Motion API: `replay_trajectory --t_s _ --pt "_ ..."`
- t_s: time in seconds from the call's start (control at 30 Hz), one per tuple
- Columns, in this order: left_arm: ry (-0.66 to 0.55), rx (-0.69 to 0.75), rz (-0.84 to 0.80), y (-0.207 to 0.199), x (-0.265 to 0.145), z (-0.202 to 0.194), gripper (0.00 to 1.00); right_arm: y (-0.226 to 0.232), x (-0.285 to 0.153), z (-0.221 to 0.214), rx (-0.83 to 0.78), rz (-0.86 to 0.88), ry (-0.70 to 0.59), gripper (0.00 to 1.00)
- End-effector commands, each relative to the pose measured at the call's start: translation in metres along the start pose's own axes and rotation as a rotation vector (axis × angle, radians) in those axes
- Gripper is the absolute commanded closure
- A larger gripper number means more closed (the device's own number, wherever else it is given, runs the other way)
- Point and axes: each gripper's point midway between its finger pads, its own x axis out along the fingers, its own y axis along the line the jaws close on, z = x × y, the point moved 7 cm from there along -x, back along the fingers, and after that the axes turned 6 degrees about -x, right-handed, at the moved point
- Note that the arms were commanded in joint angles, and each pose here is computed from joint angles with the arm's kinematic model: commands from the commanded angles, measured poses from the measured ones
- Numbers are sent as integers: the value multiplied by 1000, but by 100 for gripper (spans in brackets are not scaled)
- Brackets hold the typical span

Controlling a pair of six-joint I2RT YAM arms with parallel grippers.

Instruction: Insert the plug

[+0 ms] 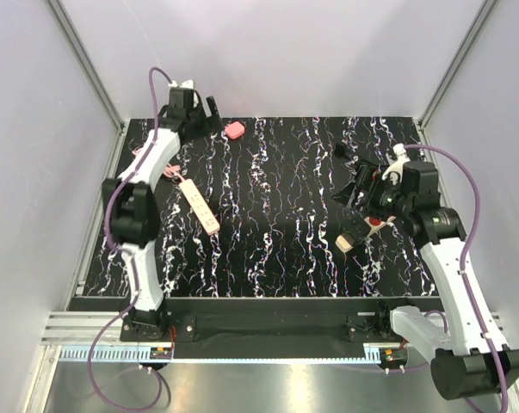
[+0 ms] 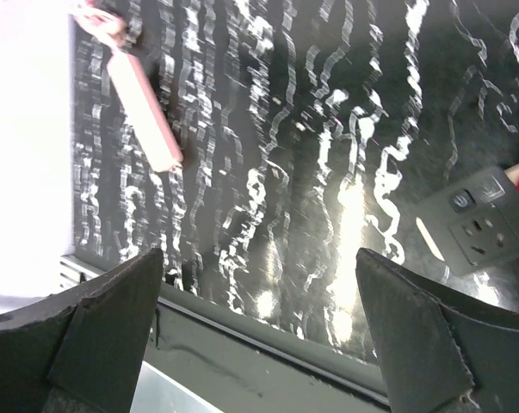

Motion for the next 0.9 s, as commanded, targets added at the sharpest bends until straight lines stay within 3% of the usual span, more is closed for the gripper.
replay_trajectory --t_s 0.0,0.13,0.37,0.47,0.6,0.87 --pt "-52 -69 -69 0 39 33 10 24 -17 15 -55 126 -105 0" --pt "-125 -178 -214 6 89 48 14 33 -27 21 -70 156 -136 0" --pt "-288 -336 -264 27 158 36 12 35 -29 23 -89 169 -138 0" --pt "-348 -438 -275 33 180 34 14 33 -26 23 -91 161 -131 0" --pt "-397 -466 -291 18 199 43 16 31 -21 23 -86 157 -114 0" --pt "-446 -570 -250 28 234 20 21 31 -16 26 -78 164 -91 0"
